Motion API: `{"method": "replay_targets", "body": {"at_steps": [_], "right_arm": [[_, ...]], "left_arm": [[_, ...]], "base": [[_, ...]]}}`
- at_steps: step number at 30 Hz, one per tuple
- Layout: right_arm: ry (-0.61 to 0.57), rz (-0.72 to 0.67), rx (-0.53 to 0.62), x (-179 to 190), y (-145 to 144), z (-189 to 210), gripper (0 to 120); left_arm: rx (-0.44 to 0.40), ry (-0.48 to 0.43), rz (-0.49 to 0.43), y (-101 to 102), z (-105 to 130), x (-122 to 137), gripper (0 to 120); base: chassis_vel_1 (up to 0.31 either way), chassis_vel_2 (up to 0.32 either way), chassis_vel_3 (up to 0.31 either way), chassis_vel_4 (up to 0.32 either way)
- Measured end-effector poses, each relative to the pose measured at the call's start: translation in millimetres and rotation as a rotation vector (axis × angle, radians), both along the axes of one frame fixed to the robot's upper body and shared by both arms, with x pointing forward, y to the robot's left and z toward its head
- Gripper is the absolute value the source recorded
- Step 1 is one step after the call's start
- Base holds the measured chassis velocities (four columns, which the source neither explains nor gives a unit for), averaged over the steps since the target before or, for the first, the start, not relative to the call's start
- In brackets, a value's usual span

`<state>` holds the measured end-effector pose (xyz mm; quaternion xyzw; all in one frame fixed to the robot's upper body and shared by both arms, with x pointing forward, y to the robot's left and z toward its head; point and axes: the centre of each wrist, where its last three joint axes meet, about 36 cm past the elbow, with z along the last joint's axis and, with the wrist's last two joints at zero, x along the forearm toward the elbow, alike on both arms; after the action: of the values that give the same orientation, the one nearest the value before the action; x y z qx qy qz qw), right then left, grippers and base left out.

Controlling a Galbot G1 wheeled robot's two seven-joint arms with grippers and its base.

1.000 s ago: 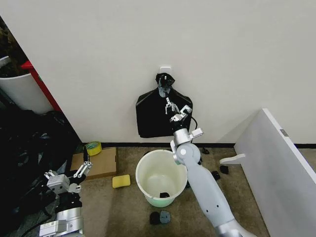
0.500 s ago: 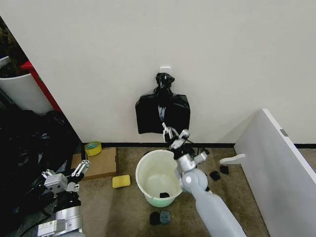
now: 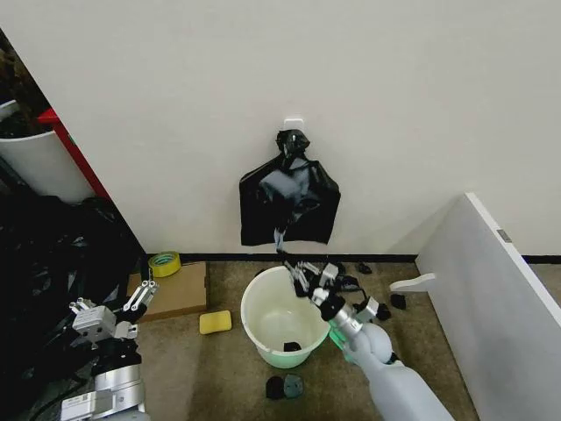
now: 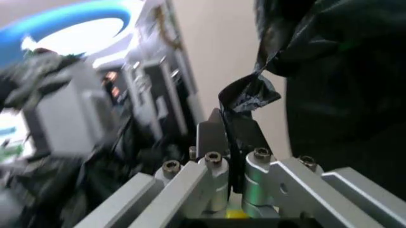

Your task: Place the garbage bag over the trash bin.

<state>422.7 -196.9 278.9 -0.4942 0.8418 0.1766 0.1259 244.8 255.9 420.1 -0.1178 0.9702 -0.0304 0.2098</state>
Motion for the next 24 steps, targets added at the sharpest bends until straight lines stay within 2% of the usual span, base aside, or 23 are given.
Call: {"method": "replay_targets", "body": {"at_steps": [5, 10, 24], "right_arm": [[-0.07, 0.096, -0.136, -0.9, -24.2, -21.2, 0], [-0.099, 0.138, -0.217, -2.1, -38.9, -33.3, 0], [-0.146, 0.209, -0.348, -6.8, -66.4, -46.1, 0]], "left_arm": [[0.001, -0.002, 0.002, 0.6, 1.3, 0.2, 100], [0.003, -0.002, 0.002, 1.6, 1.8, 0.8, 100], [-0.003, 0.0, 0.0, 2.6, 1.6, 2.7, 100]], "base": [[0.0, 0.0, 0.0, 0.0], [0.0, 0.0, 0.0, 0.0], [0.0, 0.0, 0.0, 0.0]]}}
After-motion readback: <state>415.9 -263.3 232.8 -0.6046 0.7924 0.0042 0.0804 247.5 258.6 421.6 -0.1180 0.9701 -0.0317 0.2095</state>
